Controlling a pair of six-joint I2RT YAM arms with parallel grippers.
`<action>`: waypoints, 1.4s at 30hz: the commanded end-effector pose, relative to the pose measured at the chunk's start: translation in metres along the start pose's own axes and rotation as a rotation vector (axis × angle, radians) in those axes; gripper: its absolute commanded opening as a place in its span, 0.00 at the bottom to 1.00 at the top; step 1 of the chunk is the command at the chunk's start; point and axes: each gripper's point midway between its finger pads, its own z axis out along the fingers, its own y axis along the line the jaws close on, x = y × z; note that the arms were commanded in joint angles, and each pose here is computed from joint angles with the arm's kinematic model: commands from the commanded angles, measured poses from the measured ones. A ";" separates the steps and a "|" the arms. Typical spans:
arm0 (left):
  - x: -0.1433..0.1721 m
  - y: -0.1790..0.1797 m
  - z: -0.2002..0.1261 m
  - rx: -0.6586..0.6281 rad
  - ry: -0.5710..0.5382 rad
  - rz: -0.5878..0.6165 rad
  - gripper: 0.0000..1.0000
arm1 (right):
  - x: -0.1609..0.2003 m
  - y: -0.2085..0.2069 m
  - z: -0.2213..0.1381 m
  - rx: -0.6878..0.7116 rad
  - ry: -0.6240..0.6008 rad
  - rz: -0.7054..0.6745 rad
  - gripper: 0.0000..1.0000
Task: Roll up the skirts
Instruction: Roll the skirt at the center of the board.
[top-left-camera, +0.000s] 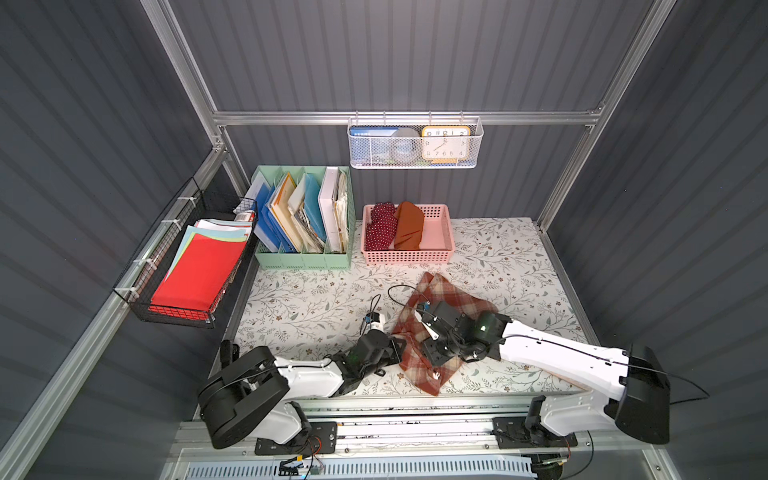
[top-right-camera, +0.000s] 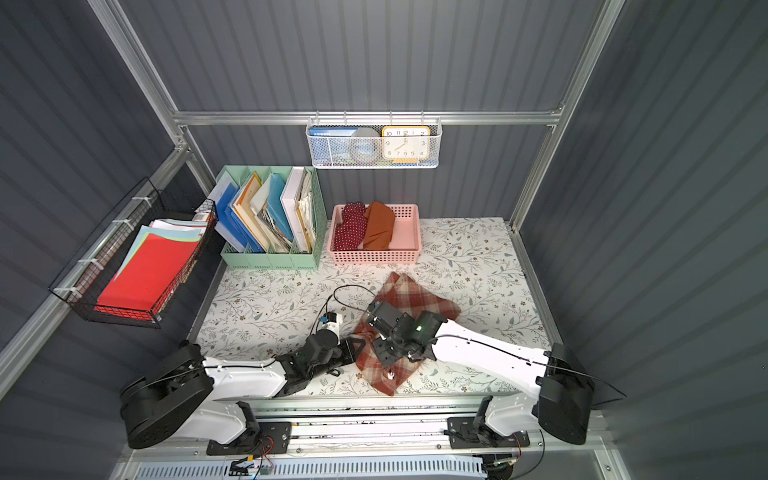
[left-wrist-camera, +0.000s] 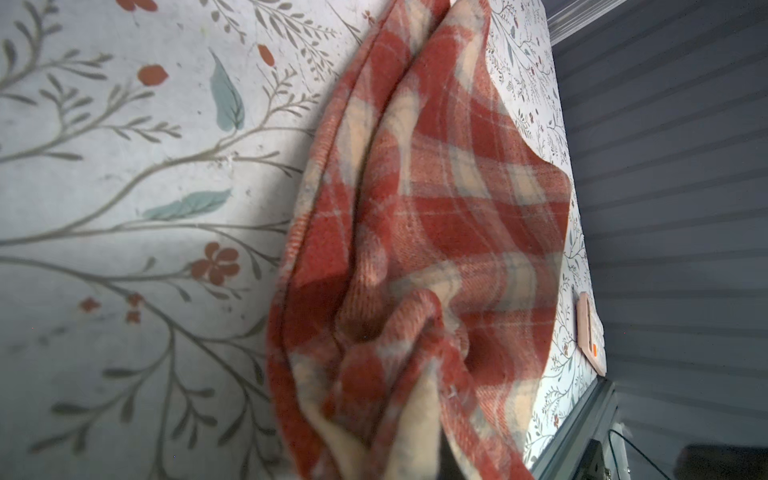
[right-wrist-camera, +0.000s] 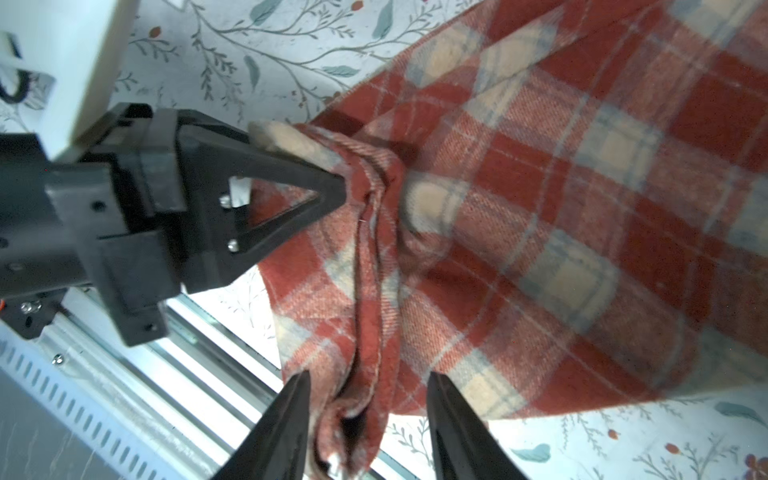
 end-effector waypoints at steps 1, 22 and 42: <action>-0.001 0.035 -0.008 -0.195 -0.054 -0.063 0.00 | 0.029 -0.011 0.005 0.091 0.052 0.050 0.53; 0.018 0.052 0.001 -0.264 -0.019 -0.114 0.00 | 0.061 0.027 0.031 -0.068 0.018 0.160 0.74; 0.024 0.066 -0.007 -0.298 -0.006 -0.138 0.00 | 0.077 -0.062 0.057 0.245 0.035 0.243 0.00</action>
